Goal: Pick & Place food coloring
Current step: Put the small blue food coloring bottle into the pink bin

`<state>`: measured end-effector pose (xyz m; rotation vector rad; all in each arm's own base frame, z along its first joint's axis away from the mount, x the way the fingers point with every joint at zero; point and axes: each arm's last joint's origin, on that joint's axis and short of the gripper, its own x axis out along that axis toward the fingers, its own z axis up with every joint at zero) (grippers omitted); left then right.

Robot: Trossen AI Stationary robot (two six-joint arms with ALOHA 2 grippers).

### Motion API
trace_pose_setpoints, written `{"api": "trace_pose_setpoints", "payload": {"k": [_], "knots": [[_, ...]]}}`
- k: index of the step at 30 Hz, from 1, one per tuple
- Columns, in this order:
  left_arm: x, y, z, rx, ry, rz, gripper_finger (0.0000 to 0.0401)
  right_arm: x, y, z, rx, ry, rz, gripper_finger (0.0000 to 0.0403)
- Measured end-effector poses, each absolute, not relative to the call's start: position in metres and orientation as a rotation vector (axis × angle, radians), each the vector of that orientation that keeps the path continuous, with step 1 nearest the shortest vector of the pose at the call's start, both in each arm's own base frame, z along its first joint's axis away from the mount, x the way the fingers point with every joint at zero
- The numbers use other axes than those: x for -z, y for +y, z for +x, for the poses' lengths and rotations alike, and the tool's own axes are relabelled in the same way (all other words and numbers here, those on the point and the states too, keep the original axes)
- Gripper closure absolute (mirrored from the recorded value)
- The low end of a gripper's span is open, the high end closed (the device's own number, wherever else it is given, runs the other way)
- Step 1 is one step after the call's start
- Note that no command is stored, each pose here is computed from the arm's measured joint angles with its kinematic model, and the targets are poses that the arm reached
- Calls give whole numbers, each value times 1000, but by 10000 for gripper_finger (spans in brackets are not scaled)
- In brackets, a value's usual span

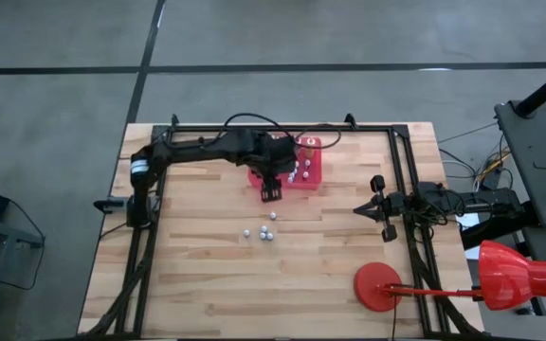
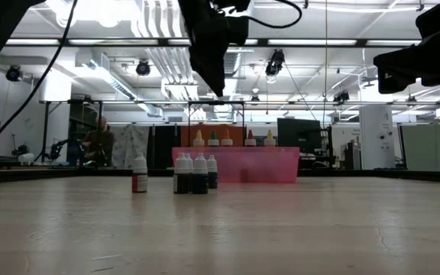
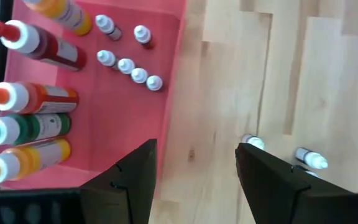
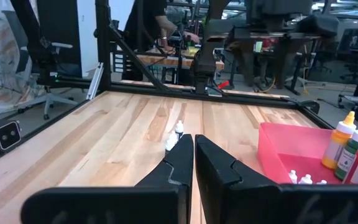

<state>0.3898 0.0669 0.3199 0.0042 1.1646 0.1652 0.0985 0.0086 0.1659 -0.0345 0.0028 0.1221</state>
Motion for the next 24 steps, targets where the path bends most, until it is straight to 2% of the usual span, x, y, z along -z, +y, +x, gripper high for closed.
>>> {"api": "trace_pose_setpoints", "payload": {"k": [12, 24], "knots": [[-325, 50, 381, -125, 1139, 42, 213, -166, 9, 98, -122, 3, -35, 394], [-319, 39, 352, -118, 1048, 50, 213, -166, 9, 98, -122, 2, -35, 394]]}}
